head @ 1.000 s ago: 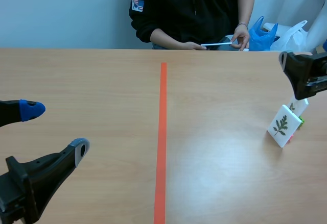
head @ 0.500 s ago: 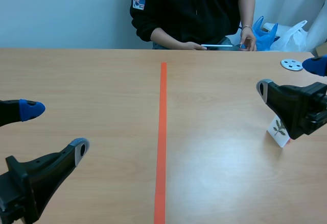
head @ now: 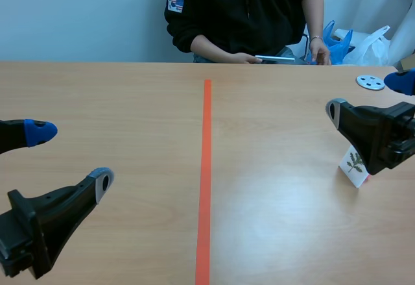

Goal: Sort the leaf by its shape. The table is split by an orange tape line. A compound leaf with several leaflets goes to the left side, a simple leaf with one blade goes to the right side. Return to the home posture when a red brick is placed on the table.

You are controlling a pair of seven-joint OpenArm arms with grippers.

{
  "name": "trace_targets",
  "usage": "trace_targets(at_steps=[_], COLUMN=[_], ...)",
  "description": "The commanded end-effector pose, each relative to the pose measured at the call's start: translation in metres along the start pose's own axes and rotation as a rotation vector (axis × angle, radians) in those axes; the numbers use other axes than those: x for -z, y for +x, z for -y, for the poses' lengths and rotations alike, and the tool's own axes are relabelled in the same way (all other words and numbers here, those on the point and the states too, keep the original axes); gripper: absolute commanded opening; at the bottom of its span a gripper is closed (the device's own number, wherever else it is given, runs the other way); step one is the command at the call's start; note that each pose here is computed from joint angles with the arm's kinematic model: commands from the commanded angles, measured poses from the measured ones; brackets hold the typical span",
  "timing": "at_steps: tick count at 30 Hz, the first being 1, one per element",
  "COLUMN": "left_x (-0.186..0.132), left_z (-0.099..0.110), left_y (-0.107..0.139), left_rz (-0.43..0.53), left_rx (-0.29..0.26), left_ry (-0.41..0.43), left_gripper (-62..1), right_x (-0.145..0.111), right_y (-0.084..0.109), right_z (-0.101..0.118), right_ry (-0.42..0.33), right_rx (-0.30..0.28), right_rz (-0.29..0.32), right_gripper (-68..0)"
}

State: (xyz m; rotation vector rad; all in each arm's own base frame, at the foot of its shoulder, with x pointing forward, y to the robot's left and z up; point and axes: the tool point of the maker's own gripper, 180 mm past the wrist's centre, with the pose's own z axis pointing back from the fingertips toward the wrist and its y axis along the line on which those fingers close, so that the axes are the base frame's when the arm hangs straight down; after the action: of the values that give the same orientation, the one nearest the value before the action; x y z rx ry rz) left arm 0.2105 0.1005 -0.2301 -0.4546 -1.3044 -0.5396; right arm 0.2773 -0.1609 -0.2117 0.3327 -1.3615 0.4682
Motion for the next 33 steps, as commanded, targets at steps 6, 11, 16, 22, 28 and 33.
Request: trace_targets(at_steps=[6, 11, 16, 22, 28, 33], left_x=[0.000, 0.000, 0.000, 0.000, 0.000, 0.000], left_z=[0.000, 0.000, 0.000, 0.000, 0.000, 0.000], left_y=[0.006, 0.006, 0.006, 0.006, 0.006, 0.004], left_rz=[0.027, 0.027, 0.027, 0.027, 0.027, 0.014], left_rx=[-0.006, -0.006, -0.006, -0.006, -0.006, -0.006], left_ry=[0.003, 0.003, 0.003, 0.002, 0.002, 0.002], left_gripper=[1.4, 1.4, 1.4, 1.4, 1.4, 1.4], right_x=[0.001, 0.001, 0.001, 0.001, 0.004, 0.007], right_y=[0.008, 0.007, 0.007, 0.006, 0.003, -0.001], right_z=[0.002, 0.002, 0.002, 0.002, -0.004, -0.013], right_ry=[0.001, 0.001, 0.001, 0.001, 0.020, 0.043], right_rx=[0.008, 0.008, 0.008, 0.008, 0.017, 0.030], right_rz=[0.018, 0.014, 0.014, 0.007, 0.002, -0.007], right_gripper=[0.4, 0.4, 0.4, 0.4, 0.4, 0.4])
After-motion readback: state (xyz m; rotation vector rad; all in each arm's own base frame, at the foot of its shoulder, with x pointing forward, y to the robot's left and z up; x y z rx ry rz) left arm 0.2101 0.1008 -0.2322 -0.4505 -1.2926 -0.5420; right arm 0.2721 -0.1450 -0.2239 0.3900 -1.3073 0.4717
